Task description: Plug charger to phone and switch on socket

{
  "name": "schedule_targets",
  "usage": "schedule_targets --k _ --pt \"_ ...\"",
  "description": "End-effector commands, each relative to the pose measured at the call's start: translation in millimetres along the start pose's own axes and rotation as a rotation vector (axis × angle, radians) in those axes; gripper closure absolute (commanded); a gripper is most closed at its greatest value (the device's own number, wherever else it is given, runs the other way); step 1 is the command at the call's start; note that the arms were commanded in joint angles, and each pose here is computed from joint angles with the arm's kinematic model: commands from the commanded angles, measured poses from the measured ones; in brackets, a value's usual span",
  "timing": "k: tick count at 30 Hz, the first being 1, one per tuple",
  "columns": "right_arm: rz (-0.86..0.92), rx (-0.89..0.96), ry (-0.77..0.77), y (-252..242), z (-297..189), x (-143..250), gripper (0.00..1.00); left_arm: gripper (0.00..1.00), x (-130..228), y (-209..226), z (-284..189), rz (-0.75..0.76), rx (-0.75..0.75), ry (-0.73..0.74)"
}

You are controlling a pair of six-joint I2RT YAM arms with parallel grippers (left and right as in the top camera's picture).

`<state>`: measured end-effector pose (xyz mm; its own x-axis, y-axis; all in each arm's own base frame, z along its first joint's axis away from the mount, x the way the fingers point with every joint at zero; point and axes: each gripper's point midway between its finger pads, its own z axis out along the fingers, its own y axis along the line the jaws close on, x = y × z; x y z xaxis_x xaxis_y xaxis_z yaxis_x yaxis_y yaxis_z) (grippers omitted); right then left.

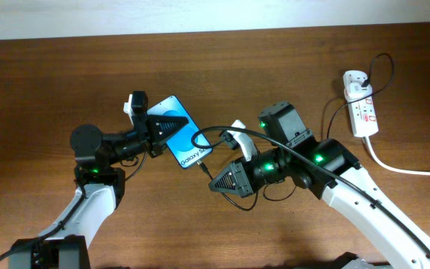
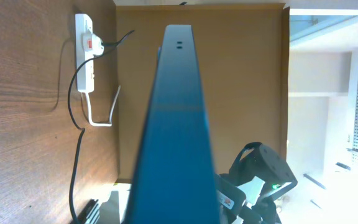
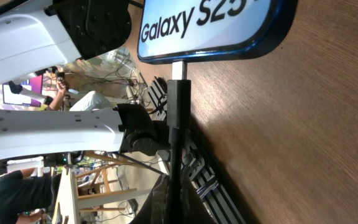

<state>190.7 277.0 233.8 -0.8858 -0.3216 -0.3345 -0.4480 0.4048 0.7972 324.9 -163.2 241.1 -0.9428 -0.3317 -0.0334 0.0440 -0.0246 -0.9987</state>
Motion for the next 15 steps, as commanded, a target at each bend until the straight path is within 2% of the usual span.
schedule_targets --k 1,15 --pt "-0.002 0.019 -0.008 -2 1 -2 0.96 1.0 3 -11 1 0.025 0.01 0.034" --pt "-0.103 0.054 -0.11 -3 -1 -29 0.96 1.0 8 -10 0 0.042 0.009 0.066"
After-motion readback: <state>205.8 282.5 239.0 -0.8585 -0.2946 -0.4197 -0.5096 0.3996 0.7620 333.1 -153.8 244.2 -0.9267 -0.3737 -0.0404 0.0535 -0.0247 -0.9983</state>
